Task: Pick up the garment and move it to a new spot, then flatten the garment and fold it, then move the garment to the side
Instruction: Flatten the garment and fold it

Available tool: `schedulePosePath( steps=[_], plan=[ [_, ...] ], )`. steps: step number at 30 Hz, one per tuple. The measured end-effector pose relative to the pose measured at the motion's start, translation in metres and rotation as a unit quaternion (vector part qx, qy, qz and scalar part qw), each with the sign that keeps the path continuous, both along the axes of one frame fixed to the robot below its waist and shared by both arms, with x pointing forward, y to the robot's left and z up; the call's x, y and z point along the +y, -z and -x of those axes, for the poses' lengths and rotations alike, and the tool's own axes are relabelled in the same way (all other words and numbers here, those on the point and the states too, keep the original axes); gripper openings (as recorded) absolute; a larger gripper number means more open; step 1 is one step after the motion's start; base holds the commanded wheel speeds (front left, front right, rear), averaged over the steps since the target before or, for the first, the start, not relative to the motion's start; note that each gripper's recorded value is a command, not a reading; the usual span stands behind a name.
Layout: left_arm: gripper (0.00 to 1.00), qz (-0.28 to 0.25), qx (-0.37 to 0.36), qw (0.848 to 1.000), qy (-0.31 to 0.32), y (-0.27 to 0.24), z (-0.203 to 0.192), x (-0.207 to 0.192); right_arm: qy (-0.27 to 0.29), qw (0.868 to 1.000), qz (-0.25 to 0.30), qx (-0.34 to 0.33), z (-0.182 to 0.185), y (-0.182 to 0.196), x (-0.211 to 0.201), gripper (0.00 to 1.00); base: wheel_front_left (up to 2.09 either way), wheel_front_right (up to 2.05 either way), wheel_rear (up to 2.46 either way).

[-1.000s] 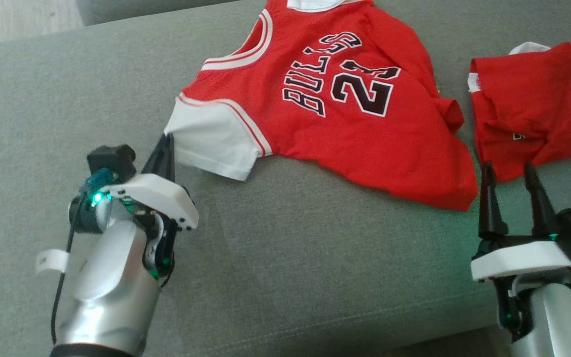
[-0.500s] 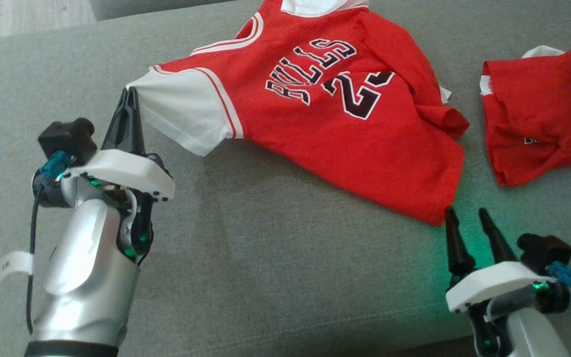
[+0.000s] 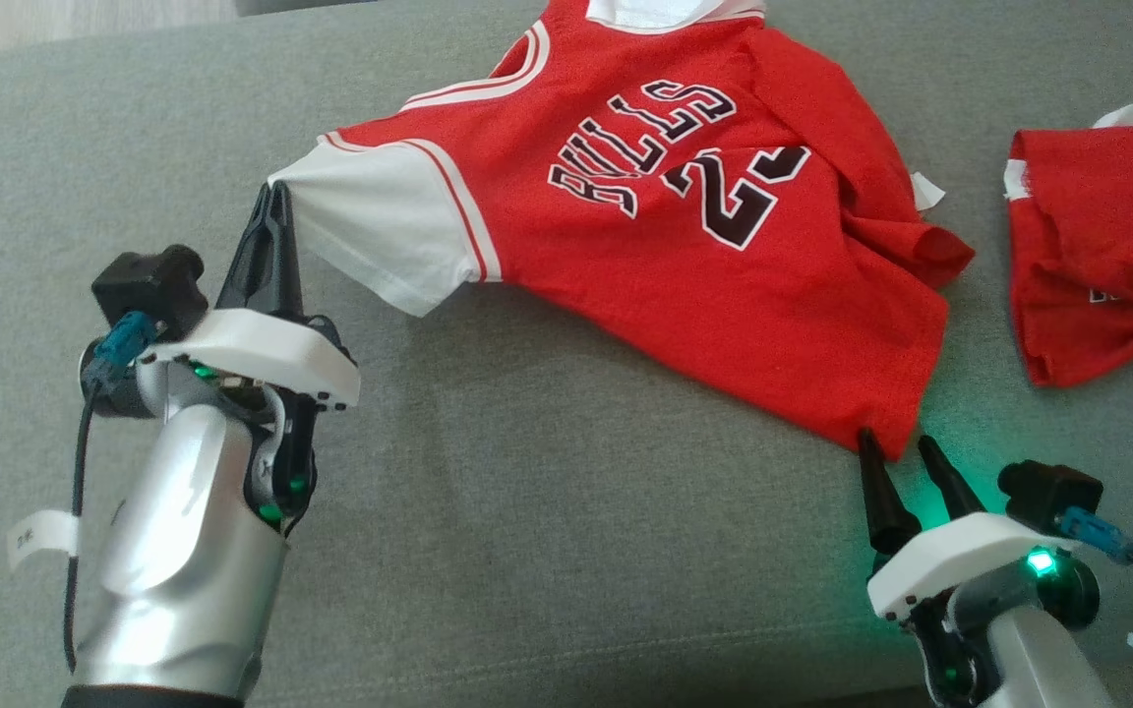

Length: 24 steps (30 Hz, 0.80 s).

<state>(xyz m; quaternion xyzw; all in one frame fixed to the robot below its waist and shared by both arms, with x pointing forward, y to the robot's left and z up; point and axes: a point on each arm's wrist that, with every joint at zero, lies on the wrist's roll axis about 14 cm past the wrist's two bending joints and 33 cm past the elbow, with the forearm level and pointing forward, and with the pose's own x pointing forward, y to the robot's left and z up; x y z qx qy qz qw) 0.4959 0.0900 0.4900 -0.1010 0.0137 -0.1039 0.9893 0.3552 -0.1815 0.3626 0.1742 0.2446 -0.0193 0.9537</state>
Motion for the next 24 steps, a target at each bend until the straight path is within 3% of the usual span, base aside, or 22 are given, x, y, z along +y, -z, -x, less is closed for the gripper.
schedulePosePath(
  steps=[6,7,8,9,16,20,24],
  plan=[
    [0.0,-0.001,0.002,1.0,-0.005,0.002,0.001,0.005,-0.015,1.0,-0.002,0.007,-0.007,0.003,0.008,1.0,0.0,0.0,0.0],
    [0.0,-0.001,0.003,1.0,-0.006,0.003,0.001,0.006,-0.021,1.0,-0.012,0.005,-0.011,0.002,0.014,0.59,0.0,0.0,0.0],
    [0.0,-0.002,0.003,1.0,-0.006,0.003,0.001,0.006,-0.026,1.0,-0.014,0.005,-0.011,0.001,0.018,0.05,0.0,0.0,0.0],
    [0.0,-0.002,0.002,1.0,-0.007,0.002,0.002,0.007,-0.029,0.999,-0.016,0.005,-0.011,0.0,0.02,0.0,0.0,0.0,0.0],
    [0.0,0.009,-0.004,1.0,-0.019,-0.008,0.009,0.014,-0.046,0.998,-0.032,-0.042,-0.022,-0.028,0.035,0.0,0.0,0.0,0.0],
    [0.0,0.04,-0.009,0.999,-0.035,-0.018,0.019,0.023,-0.07,0.99,-0.014,-0.121,-0.038,-0.076,0.045,0.0,0.0,0.0,0.0],
    [0.0,0.093,-0.054,0.993,-0.047,-0.057,0.027,0.031,-0.088,0.973,0.006,-0.215,-0.054,-0.142,0.043,0.0,0.0,0.0,0.0]
  ],
)
